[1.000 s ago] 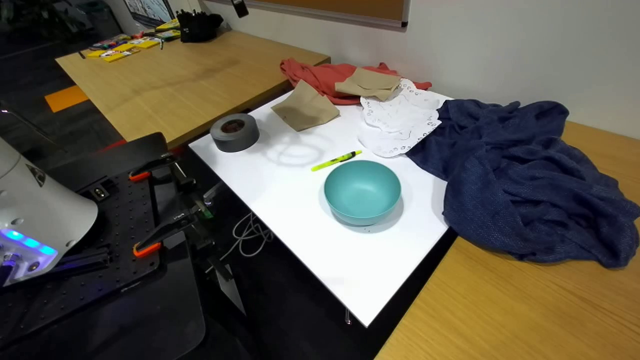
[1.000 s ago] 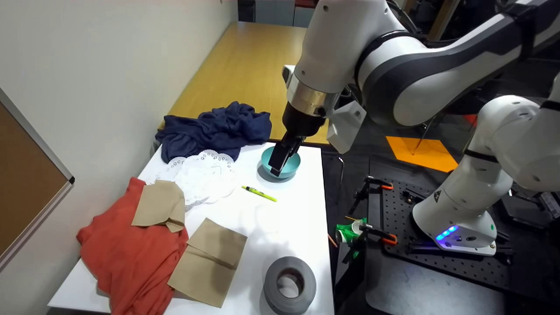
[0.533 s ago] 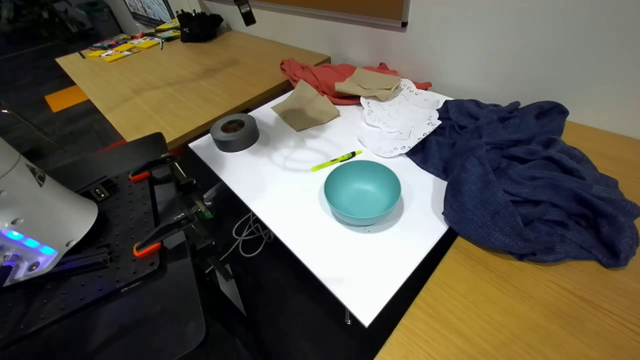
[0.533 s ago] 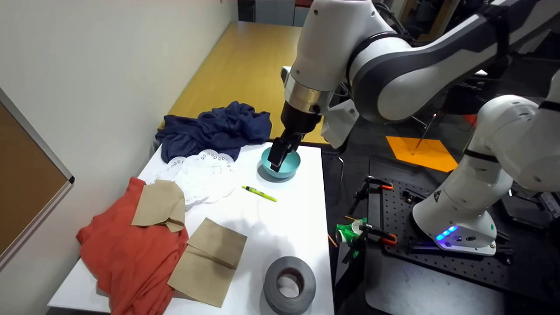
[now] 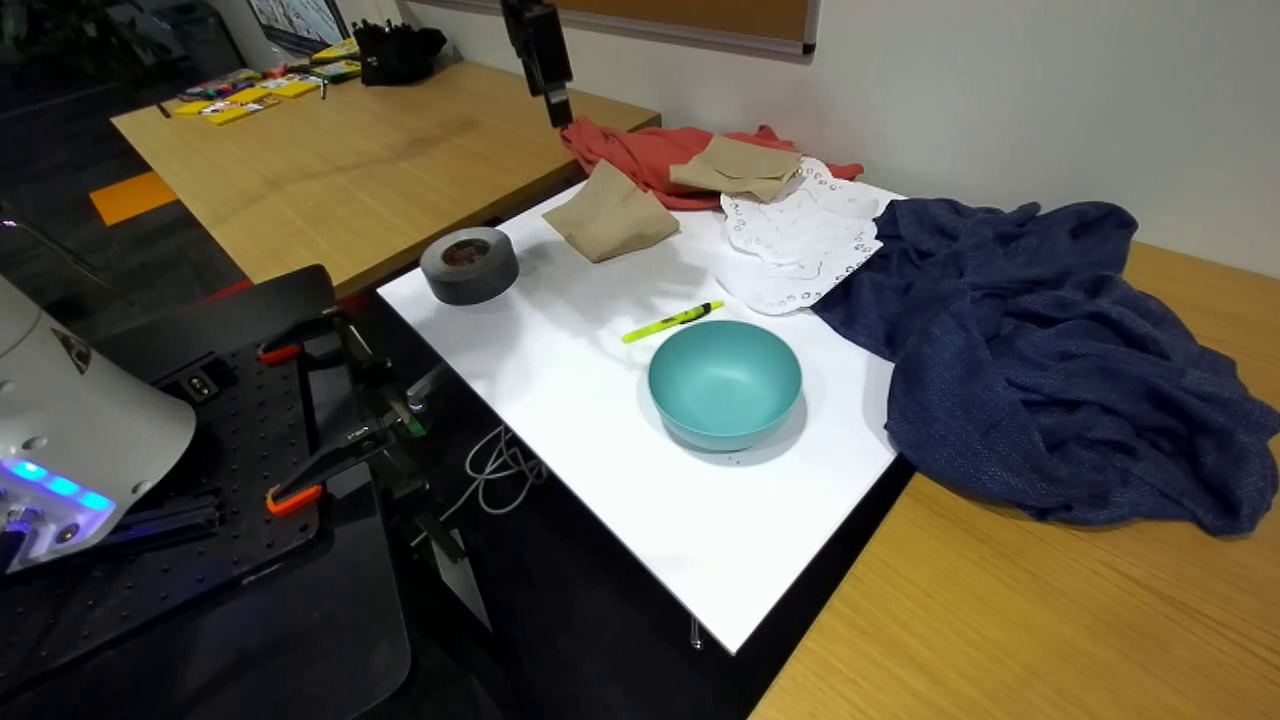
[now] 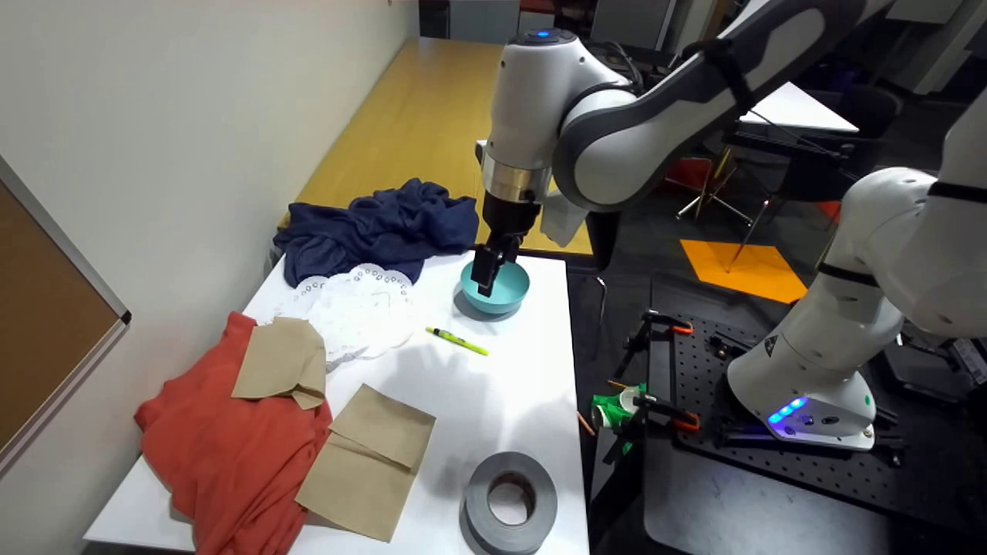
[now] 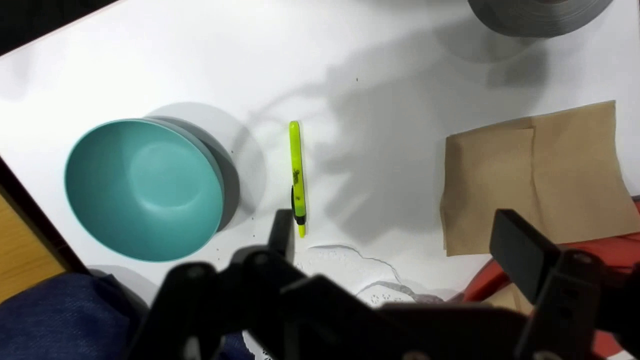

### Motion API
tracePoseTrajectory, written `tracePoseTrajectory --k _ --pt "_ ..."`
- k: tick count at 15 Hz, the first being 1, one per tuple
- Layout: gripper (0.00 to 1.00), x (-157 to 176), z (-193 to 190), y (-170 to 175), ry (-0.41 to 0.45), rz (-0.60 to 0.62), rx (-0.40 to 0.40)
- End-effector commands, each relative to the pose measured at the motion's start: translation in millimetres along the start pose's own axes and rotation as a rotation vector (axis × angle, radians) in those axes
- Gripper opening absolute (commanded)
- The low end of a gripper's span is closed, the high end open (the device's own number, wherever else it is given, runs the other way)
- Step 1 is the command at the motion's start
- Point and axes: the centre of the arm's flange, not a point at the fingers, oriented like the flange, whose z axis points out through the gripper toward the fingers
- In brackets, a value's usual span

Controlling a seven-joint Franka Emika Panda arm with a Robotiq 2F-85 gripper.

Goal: Put the yellow pen inside the green bowl

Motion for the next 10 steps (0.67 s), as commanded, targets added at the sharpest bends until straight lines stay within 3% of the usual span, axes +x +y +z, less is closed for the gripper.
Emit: tracePoseTrajectory --k 1,6,10 --pt "1.00 35.6 37.5 13.1 -0.010 -0.020 0.005" --pt "1.00 59.5 92.7 25.6 -0.004 -0.011 0.019" --pt "1.00 74.7 137.6 35.5 -0.046 0.014 0.003"
